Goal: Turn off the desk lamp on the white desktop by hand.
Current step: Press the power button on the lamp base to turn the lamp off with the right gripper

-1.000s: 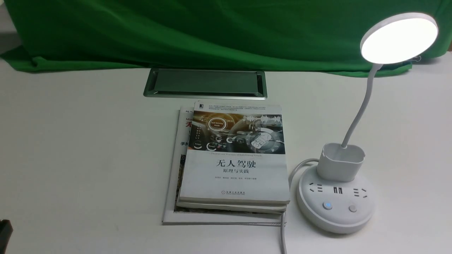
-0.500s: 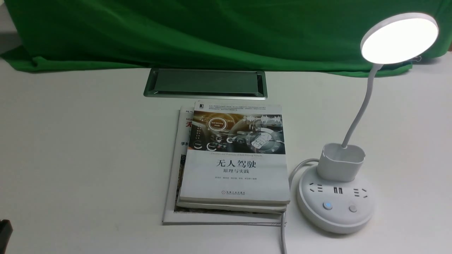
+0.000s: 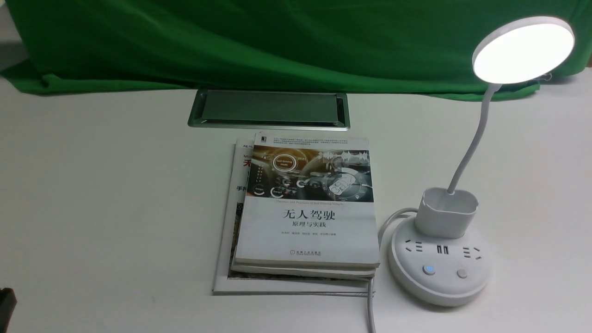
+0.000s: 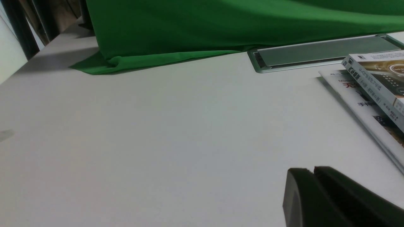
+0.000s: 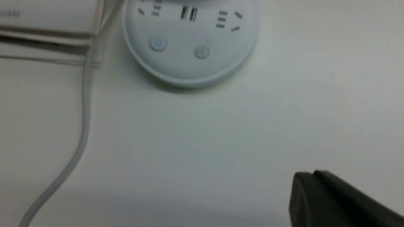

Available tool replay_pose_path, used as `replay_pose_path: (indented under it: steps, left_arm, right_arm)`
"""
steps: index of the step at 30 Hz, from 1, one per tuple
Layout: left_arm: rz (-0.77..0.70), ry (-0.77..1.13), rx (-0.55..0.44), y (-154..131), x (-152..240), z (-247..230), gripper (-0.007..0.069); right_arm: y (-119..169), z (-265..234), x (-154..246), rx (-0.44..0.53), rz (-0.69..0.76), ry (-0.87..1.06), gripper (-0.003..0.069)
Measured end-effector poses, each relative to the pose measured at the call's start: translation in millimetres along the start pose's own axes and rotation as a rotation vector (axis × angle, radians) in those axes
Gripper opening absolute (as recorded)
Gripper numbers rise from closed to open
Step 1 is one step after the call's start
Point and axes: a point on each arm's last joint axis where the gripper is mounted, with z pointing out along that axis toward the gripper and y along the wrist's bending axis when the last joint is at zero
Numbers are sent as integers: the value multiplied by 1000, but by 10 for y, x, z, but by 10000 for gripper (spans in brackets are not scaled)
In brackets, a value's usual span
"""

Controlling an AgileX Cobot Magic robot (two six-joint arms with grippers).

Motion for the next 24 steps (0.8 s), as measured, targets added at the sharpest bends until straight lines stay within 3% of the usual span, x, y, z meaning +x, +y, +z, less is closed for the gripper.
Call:
replay_pose_path:
  steps: [10,24]
  left_arm:
    - [0,0,0,0,0,0,20]
    - [-1,0,0,0,0,0,20]
  right_arm:
    - [410,950,-466,-50,-136,196,35]
    - [421,1415,-769,-27,-130,221,35]
